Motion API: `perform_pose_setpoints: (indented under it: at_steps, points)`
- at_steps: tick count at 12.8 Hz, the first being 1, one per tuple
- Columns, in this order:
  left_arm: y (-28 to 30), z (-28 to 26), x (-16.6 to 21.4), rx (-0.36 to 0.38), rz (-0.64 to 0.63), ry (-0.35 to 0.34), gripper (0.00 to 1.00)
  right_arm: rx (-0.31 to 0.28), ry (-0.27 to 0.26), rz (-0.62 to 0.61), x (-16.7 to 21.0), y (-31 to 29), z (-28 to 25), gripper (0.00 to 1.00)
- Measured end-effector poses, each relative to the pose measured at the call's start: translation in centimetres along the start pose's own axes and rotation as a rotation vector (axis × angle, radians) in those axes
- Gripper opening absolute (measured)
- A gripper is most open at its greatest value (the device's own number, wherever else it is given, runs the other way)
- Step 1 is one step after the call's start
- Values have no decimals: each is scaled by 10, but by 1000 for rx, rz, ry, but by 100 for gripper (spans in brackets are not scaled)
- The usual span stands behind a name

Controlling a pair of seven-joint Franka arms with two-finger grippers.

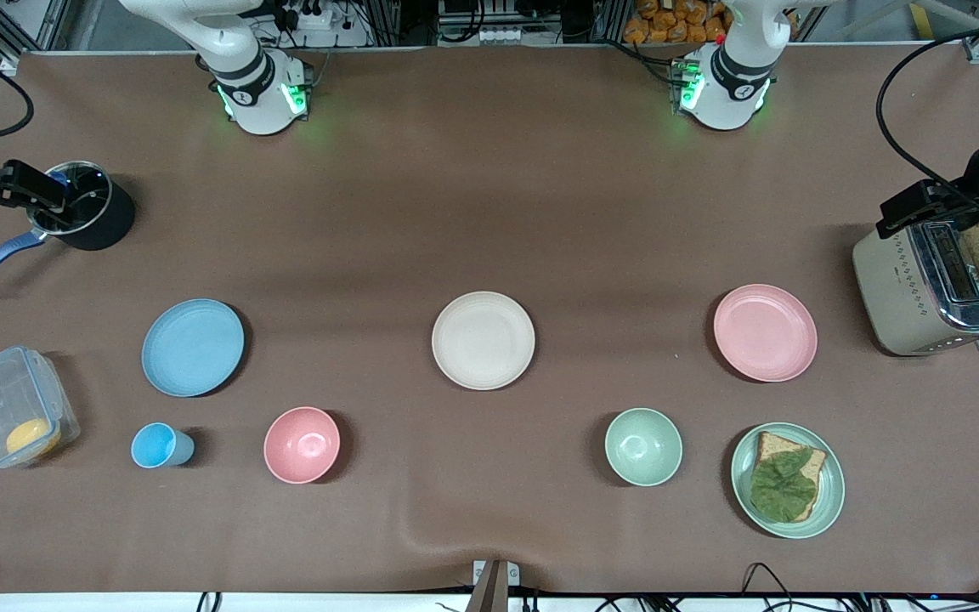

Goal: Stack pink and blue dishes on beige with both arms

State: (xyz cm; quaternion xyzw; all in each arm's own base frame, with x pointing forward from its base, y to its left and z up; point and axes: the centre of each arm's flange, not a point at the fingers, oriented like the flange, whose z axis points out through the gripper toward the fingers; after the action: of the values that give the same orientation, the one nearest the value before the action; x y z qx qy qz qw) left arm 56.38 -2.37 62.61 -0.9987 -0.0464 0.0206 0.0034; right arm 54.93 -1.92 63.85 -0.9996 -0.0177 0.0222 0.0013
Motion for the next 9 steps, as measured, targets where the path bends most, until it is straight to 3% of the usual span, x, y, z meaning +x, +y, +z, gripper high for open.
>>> perform_pose_setpoints:
  at_steps: [5,9]
  points:
    - [-3,7,3,1,13,-18,100,0,1,3,0,2,0,100]
    - [-33,99,41,-4,4,-88,100,2,-32,17,4,10,16,100]
